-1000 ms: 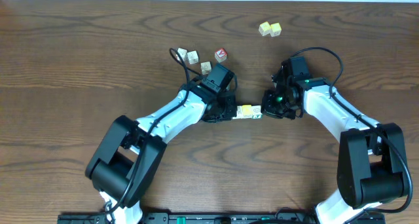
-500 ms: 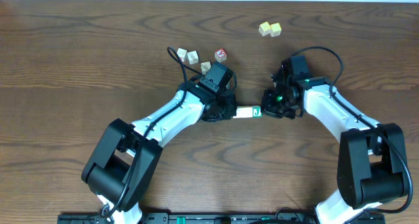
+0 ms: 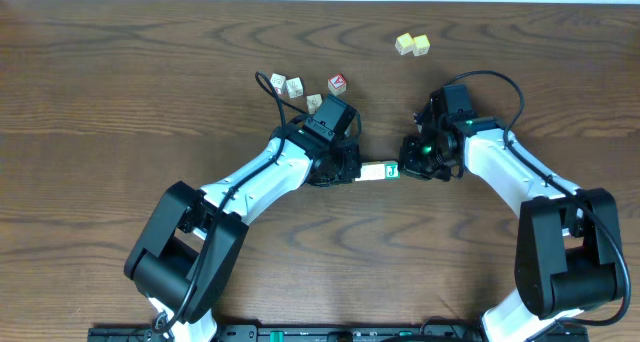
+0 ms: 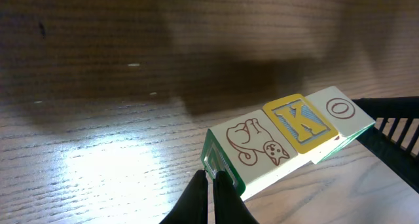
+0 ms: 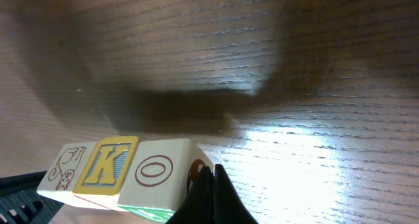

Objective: Lift 3 blocks

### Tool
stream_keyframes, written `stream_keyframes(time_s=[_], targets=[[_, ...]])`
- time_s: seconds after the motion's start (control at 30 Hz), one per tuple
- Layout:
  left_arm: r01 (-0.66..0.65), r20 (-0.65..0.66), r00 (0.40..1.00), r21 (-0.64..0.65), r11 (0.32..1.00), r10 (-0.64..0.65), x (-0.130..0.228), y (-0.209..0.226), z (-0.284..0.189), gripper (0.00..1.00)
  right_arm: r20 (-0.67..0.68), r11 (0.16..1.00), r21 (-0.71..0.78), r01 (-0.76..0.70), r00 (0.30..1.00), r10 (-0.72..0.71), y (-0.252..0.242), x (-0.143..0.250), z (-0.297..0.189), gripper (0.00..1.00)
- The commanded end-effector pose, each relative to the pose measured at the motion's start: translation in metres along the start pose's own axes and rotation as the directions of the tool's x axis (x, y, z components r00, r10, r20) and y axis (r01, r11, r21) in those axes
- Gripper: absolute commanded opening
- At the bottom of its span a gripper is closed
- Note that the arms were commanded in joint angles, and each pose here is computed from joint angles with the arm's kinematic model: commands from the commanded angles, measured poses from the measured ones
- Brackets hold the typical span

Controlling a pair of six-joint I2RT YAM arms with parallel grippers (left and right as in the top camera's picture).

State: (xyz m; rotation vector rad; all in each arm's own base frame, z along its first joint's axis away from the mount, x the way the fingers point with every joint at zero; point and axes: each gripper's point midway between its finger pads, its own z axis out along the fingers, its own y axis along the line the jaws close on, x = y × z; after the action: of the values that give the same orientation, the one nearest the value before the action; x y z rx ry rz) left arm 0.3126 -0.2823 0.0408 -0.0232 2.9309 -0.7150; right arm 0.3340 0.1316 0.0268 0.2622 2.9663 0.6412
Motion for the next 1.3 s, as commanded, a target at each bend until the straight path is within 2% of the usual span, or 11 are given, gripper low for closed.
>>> stream_keyframes(time_s=[0.0, 0.3, 0.8, 1.27], targets=[[-0.041, 0.004, 0.999, 0.065, 0.997, 0.041, 0.003, -0.018, -0.013, 0.07, 0.017, 0.991, -0.128, 0.04, 0.999, -0.038, 0.035, -0.002, -0.021, 0.01], [-0.043, 0.01, 0.999, 0.068, 0.997, 0.042, 0.003, -0.02, -0.018, 0.07, 0.047, 0.989, -0.139, 0.057, 0.998, -0.051, 0.042, 0.001, -0.041, 0.01], [-0.062, 0.051, 0.997, 0.098, 0.993, 0.058, 0.001, -0.032, -0.043, 0.07, 0.023, 0.99, -0.129, 0.047, 0.999, -0.045, 0.039, 0.007, -0.041, 0.01], [-0.058, 0.042, 0.998, 0.093, 0.994, 0.054, 0.003, -0.03, -0.043, 0.07, 0.011, 0.983, -0.178, 0.051, 0.999, -0.05, 0.048, 0.01, -0.044, 0.01]])
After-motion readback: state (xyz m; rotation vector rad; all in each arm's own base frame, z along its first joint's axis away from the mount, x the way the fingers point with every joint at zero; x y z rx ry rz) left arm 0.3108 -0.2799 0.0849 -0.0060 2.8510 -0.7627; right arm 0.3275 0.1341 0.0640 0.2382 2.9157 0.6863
